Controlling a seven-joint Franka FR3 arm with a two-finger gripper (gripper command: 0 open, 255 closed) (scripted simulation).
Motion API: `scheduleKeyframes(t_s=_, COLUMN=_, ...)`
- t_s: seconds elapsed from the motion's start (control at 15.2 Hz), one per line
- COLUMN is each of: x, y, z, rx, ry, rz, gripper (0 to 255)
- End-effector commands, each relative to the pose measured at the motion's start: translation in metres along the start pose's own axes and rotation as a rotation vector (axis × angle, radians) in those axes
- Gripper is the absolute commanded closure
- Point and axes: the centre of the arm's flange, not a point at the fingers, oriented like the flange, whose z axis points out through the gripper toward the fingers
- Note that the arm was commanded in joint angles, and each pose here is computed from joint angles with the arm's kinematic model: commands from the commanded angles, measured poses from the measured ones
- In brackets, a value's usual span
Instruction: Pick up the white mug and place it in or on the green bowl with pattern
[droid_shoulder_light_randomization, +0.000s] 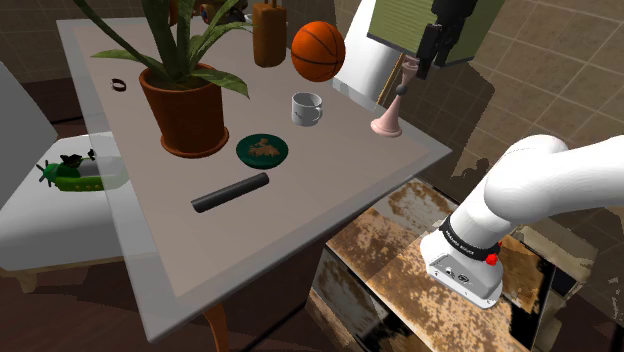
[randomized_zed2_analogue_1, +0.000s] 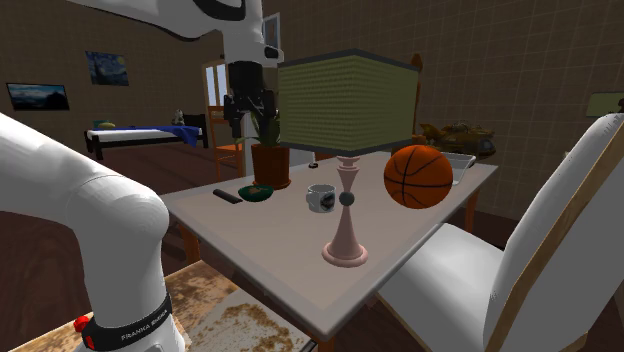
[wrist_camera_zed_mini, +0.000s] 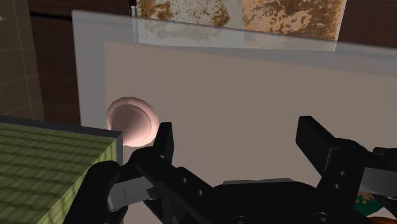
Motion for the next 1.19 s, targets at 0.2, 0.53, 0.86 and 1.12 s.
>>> scheduleKeyframes(t_s=0.2, x=0.035, y=-0.006, z=0.018, rx=0.003, ry=0.002, rz=-0.003, gripper=0)
scheduleKeyframes(t_s=0.53, x=0.092, y=-0.018, z=0.047, rx=0.008, ry=0.004, rz=-0.007, gripper=0)
scheduleKeyframes(t_s=0.86, x=0.150, y=-0.029, z=0.075, rx=0.012, ry=0.007, rz=-0.012, gripper=0)
scheduleKeyframes(t_s=1.12, x=0.196, y=-0.038, z=0.098, rx=0.016, ry=0.009, rz=-0.015, gripper=0)
